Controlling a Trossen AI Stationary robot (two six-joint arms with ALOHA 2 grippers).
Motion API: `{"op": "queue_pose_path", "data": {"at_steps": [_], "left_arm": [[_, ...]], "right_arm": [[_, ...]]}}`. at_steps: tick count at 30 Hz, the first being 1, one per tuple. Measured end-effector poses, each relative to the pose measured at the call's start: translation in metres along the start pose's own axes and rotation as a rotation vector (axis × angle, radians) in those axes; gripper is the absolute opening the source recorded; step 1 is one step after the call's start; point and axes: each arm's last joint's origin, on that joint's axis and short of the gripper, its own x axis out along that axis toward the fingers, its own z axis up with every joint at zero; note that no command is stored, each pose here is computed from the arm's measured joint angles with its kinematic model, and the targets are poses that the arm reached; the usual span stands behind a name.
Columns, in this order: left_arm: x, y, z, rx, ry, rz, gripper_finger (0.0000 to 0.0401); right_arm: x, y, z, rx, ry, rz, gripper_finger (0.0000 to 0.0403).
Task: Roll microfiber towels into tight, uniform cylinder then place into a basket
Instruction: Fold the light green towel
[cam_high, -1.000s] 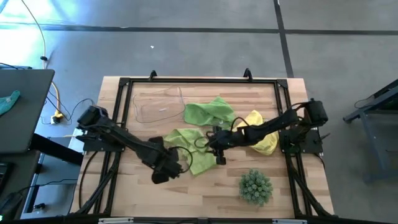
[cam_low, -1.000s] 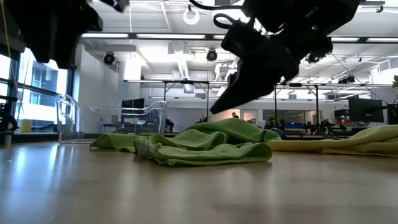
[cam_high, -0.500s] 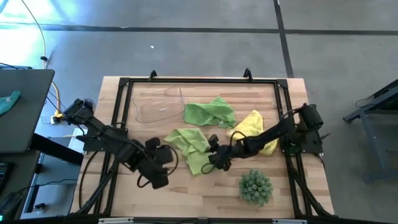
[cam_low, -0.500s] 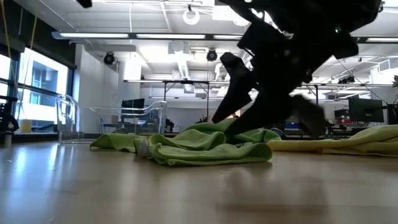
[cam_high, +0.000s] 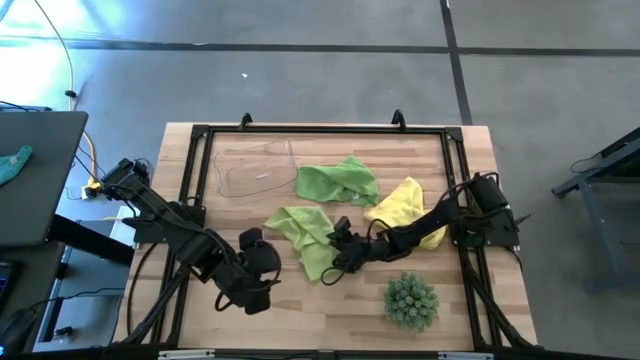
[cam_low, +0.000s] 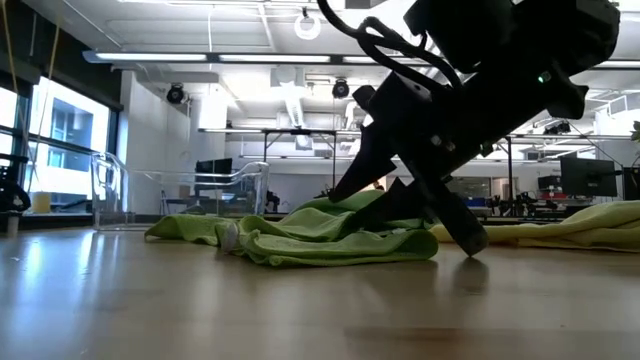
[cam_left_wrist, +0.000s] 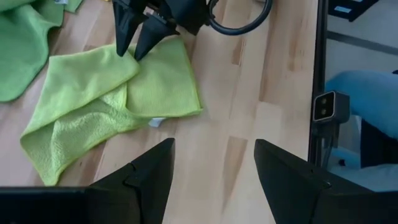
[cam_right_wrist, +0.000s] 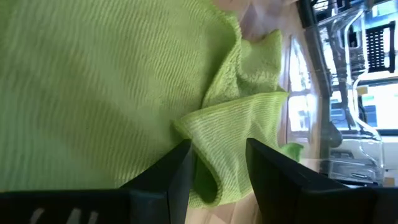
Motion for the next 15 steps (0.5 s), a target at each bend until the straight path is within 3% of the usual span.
{"op": "queue_pose_path", "data": {"at_steps": [15], "left_arm": [[0.0000, 0.0003, 0.0004, 0.111, -0.008, 0.008, 0.0211]], "right_arm": [[-0.0017, 0.0032, 0.0011, 0.012, -0.001, 0.018, 0.0142]]}}
